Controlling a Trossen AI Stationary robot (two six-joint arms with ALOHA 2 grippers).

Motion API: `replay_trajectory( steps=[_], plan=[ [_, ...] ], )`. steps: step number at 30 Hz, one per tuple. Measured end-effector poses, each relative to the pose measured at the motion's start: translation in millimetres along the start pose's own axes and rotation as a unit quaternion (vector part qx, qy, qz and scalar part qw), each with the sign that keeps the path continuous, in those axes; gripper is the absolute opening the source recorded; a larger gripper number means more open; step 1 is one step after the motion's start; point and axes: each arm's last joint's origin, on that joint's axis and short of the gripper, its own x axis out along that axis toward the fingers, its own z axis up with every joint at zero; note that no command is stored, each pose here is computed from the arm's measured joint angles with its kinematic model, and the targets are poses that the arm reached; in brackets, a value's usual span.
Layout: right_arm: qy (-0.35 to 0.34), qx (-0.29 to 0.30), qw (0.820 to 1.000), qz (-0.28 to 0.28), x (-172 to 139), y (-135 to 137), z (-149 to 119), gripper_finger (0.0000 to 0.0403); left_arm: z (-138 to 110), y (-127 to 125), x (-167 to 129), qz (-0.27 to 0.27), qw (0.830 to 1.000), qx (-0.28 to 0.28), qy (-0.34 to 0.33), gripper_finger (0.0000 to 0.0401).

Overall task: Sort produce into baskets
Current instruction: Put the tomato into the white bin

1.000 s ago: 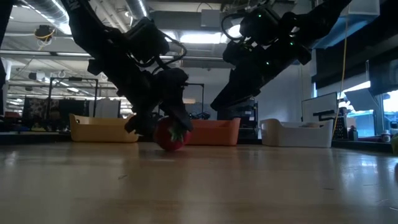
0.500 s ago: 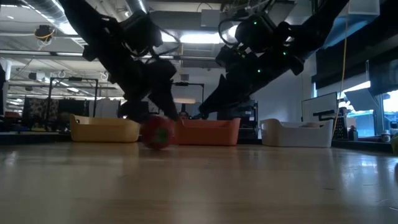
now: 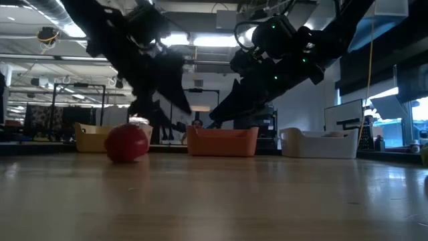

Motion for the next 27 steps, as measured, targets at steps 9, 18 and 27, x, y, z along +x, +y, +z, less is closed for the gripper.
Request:
replay_trajectory(
  steps=[9, 18, 27],
  plan=[
    [0.002, 0.001, 1.000, 0.000, 0.0, 0.0, -0.4, 0.0319, -9.6, -9.7, -55.6, -0.013, 0.998, 0.052, 0.032, 0.0361],
    [0.002, 0.005, 1.000, 0.000, 0.0, 0.0, -0.3, 0.0319, -41.1, -29.6, -68.4, 0.005, 0.990, 0.119, 0.072, 0.0361],
    [0.006, 0.013, 1.000, 0.000, 0.0, 0.0, -1.1, 0.0319, -62.3, -41.1, -55.6, 0.039, 0.982, 0.167, 0.084, 0.0361]
  ],
)
